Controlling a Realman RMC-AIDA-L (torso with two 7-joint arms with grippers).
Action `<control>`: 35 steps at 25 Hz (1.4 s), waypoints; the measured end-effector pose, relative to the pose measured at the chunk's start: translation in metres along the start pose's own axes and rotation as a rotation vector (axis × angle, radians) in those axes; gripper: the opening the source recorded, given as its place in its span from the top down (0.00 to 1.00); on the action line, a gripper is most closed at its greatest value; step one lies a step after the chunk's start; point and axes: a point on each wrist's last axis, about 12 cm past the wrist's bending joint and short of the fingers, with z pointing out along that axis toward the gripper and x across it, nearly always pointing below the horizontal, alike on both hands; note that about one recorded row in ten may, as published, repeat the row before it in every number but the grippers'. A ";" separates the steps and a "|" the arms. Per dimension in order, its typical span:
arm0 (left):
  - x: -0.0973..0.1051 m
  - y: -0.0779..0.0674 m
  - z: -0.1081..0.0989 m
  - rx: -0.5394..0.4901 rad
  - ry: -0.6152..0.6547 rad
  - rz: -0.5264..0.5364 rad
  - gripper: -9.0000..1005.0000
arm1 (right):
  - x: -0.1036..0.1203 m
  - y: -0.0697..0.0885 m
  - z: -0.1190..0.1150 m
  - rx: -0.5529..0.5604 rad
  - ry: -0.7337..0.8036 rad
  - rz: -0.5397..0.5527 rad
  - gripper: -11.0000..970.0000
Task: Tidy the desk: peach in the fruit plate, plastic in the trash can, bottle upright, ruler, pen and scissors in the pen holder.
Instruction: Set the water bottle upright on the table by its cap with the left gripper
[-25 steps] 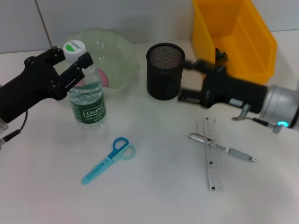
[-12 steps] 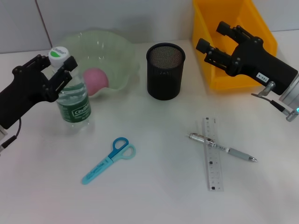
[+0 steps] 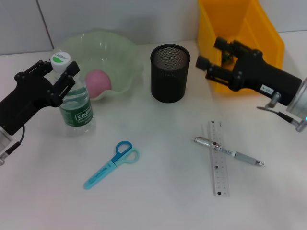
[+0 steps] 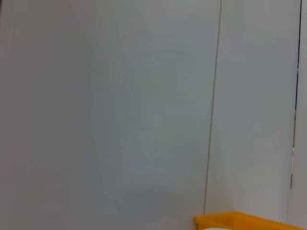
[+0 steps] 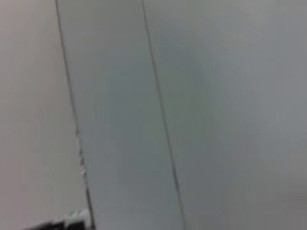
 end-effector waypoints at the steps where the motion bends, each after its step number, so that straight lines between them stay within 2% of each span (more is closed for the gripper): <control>1: 0.000 0.000 0.000 0.000 0.000 0.000 0.55 | 0.000 0.000 0.000 0.000 0.000 0.000 0.15; 6: 0.002 0.000 0.001 -0.018 0.001 0.005 0.55 | -0.011 -0.001 -0.009 -0.082 0.145 0.023 0.15; 8: 0.003 0.000 0.001 -0.030 -0.003 0.000 0.55 | -0.021 -0.002 -0.013 -0.147 0.270 0.040 0.15; 9: 0.003 0.000 0.001 -0.030 -0.003 0.000 0.55 | -0.021 -0.002 -0.013 -0.147 0.270 0.040 0.15; 10: 0.004 0.000 0.001 -0.032 -0.003 -0.001 0.55 | -0.026 -0.002 -0.013 -0.188 0.344 0.048 0.15; 13: 0.004 -0.001 0.004 -0.032 -0.003 -0.006 0.55 | -0.036 -0.001 -0.014 -0.234 0.433 0.050 0.15; 18: 0.006 -0.003 0.006 -0.030 0.002 -0.017 0.55 | -0.046 -0.001 -0.018 -0.263 0.492 0.045 0.15; 35: 0.011 -0.004 0.006 -0.040 0.027 -0.029 0.55 | -0.045 -0.002 -0.021 -0.263 0.520 0.045 0.15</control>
